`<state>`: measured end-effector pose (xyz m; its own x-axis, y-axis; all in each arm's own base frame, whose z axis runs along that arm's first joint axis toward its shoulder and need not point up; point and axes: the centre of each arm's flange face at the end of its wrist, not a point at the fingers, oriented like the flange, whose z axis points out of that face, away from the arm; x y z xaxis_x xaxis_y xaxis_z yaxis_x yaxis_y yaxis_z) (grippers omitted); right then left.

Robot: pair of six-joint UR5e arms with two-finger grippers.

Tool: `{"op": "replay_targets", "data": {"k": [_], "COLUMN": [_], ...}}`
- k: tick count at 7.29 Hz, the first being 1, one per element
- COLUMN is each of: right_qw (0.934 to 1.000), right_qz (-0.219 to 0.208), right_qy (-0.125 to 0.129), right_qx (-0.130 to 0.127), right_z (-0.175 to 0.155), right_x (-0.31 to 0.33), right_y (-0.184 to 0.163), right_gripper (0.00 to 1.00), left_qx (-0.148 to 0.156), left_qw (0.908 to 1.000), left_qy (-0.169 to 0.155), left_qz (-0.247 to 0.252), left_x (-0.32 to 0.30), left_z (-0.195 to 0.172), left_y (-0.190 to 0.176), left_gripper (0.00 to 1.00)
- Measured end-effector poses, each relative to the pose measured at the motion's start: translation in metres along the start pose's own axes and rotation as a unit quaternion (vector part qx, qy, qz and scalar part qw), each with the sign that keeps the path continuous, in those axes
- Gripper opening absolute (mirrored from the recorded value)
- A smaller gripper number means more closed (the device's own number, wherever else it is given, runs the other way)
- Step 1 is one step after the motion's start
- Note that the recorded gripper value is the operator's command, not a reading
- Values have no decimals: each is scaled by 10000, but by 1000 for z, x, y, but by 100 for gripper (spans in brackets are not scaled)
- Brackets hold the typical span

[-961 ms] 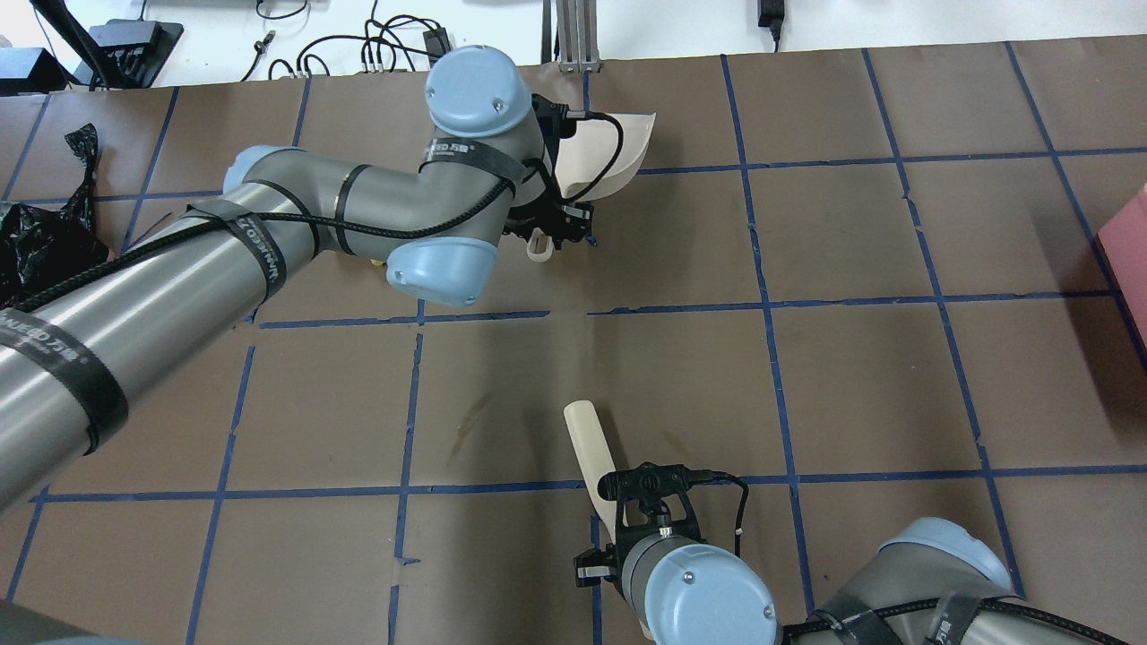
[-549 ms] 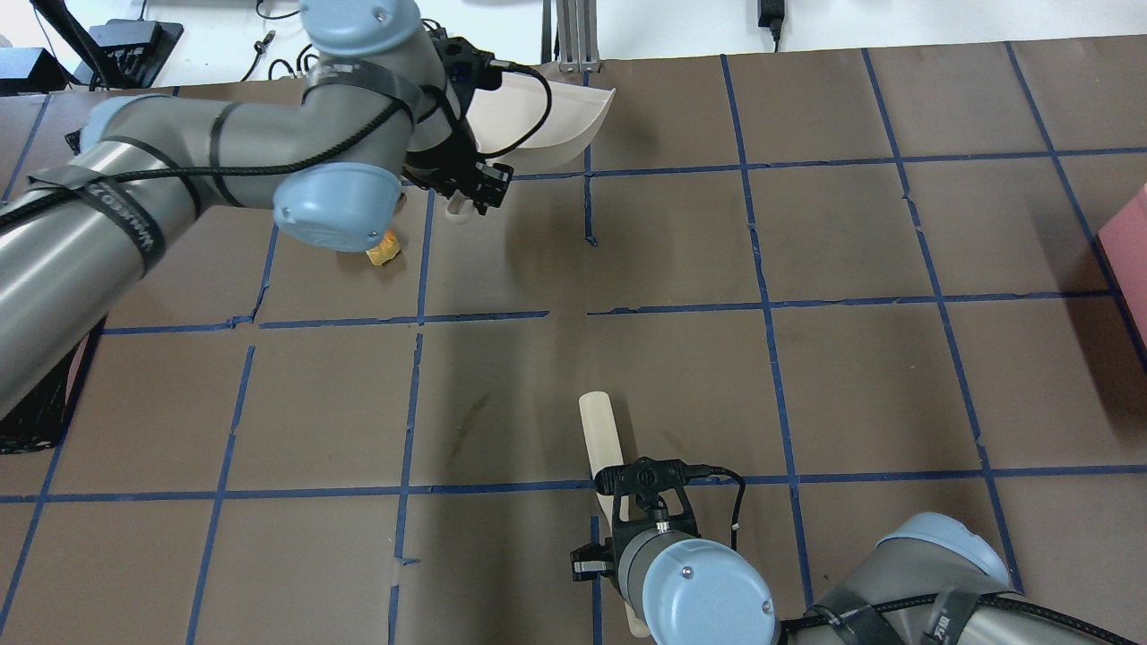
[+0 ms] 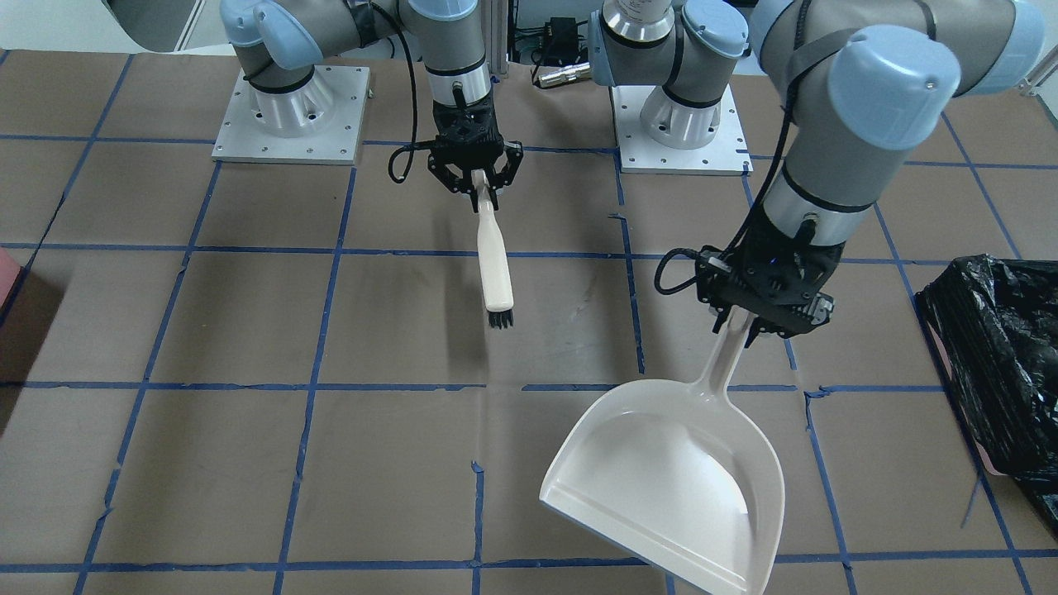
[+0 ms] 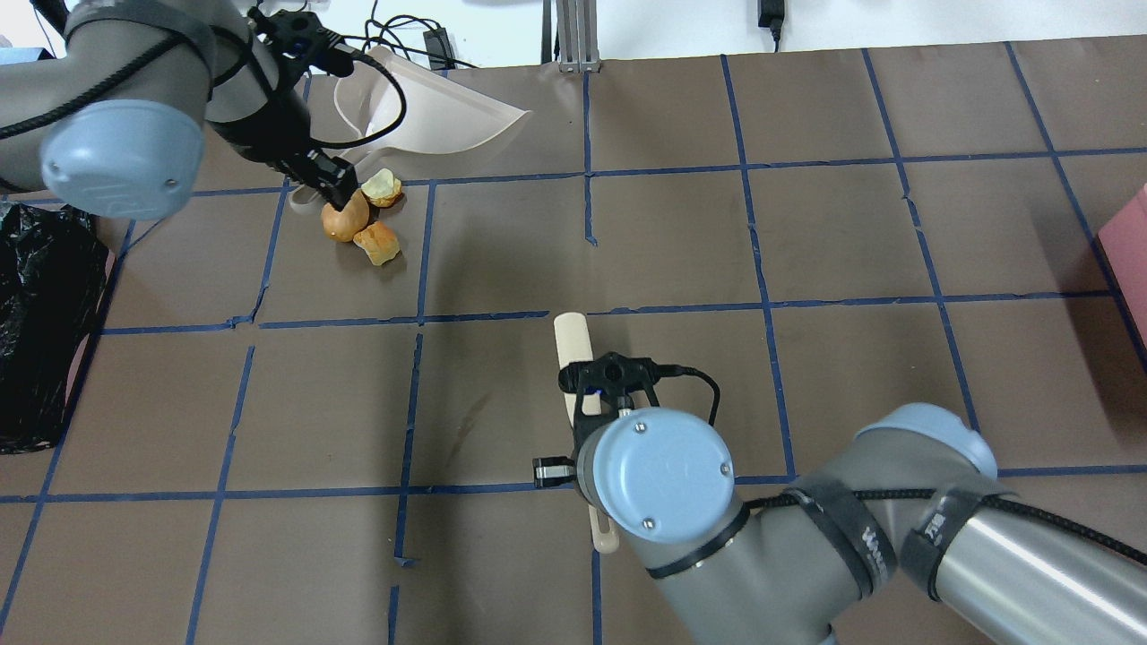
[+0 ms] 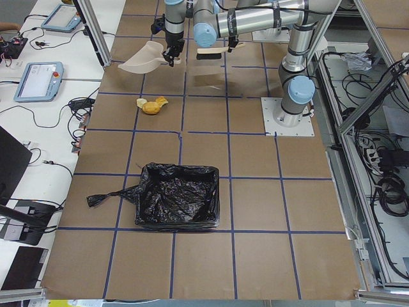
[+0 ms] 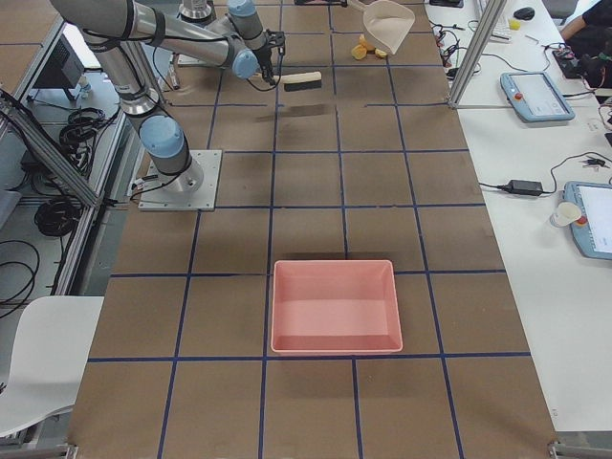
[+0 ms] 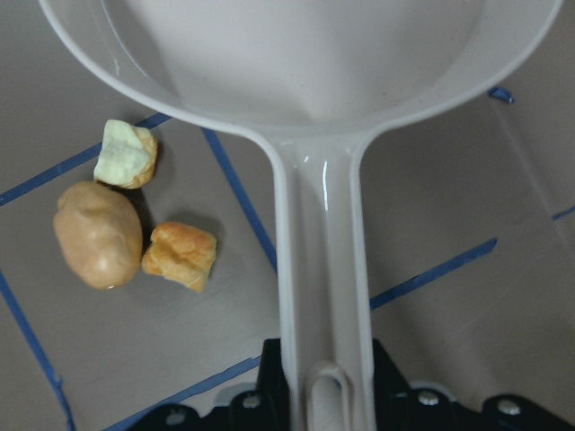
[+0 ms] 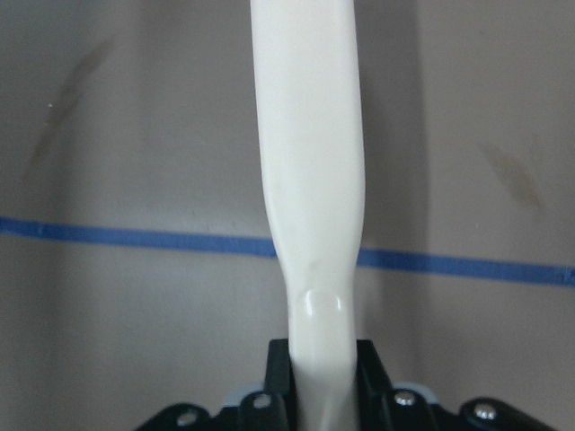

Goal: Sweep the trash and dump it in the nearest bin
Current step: 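Place the dustpan beside the food scraps while the right gripper lifts the brush, then sweep the potato and bread chunks into the dustpan with the right gripper's brush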

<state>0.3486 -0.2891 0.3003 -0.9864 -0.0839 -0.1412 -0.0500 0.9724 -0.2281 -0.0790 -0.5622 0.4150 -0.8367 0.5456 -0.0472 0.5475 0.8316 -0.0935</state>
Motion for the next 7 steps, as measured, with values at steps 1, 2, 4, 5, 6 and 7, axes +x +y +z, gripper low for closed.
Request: {"op": "replay_targets", "data": {"k": [1, 2, 4, 5, 6, 7], "right_qw": [10000, 9999, 9999, 9999, 9998, 9998], "right_qz": [16, 31, 86, 106, 120, 129], "right_qy": [31, 61, 78, 90, 112, 123], "right_qx": [-50, -102, -94, -91, -107, -123], "right_z": [-8, -3, 19, 29, 40, 52], "right_x": [-11, -22, -55, -75, -96, -112], "right_y": [-28, -52, -117, -154, -194, -225], "right_gripper": [5, 5, 5, 5, 5, 6], "left_qx": [-106, -191, -274, -288, -296, -319], "left_qw": [9993, 9973, 9913, 9880, 9840, 9798], "left_qy": [52, 114, 195, 216, 236, 246], "left_qz": [355, 699, 1270, 1499, 1743, 1957], "left_x": [-23, -46, -106, -139, -170, -197], "left_z": [-1, -2, -8, -10, -9, -7], "left_y": [23, 47, 105, 137, 170, 199], "left_gripper": [21, 21, 20, 20, 20, 20]}}
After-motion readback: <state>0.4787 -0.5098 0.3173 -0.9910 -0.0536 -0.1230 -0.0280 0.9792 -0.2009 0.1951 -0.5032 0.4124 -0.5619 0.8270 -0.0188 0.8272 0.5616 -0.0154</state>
